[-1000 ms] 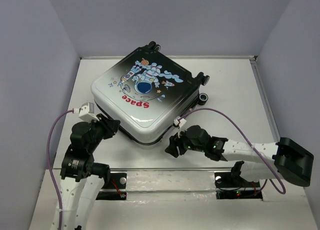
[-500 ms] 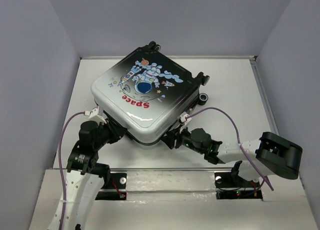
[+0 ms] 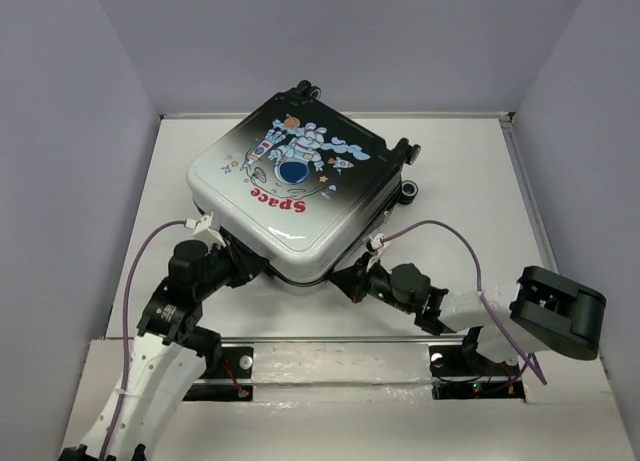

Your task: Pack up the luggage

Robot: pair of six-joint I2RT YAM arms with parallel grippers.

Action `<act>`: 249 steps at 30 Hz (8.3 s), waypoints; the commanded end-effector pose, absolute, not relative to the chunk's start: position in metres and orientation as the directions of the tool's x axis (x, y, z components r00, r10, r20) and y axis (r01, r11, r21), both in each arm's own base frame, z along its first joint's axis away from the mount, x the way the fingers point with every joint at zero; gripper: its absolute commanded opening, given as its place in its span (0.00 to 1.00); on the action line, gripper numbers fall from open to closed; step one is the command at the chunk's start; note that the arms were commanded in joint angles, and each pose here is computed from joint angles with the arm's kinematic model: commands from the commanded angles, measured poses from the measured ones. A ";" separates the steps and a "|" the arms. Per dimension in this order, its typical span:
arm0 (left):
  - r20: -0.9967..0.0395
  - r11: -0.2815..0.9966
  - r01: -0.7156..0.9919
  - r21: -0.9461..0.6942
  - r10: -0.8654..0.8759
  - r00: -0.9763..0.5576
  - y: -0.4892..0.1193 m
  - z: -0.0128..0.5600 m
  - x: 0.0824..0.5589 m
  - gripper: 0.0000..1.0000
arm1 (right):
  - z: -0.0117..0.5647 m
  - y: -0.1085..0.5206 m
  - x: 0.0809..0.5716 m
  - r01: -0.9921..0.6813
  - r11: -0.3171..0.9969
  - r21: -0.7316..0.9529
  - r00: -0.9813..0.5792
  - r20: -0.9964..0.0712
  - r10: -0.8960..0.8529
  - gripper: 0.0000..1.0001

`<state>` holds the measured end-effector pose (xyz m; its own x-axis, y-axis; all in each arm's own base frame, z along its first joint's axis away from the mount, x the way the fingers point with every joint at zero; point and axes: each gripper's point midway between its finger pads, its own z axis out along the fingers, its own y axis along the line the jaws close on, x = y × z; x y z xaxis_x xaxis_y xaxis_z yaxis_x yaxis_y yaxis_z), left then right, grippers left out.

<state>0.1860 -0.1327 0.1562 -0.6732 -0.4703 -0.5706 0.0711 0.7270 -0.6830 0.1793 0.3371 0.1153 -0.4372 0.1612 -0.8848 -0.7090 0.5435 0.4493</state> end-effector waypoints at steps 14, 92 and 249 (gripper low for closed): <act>-0.598 0.533 0.344 -0.773 -0.430 -0.676 -0.316 0.236 0.233 0.25 | 0.122 0.340 0.090 -0.672 0.587 0.452 -0.553 -0.833 0.009 0.07; -0.789 0.789 0.050 -0.612 -0.605 -0.110 -0.081 0.360 0.251 0.85 | 0.176 0.163 0.442 -0.384 0.684 0.620 -0.704 -0.676 0.218 0.22; -0.605 0.660 -0.230 -0.715 -0.749 -0.269 -0.063 0.169 0.236 0.41 | 0.178 0.147 0.305 -0.586 0.739 0.334 -0.200 -0.943 0.268 0.32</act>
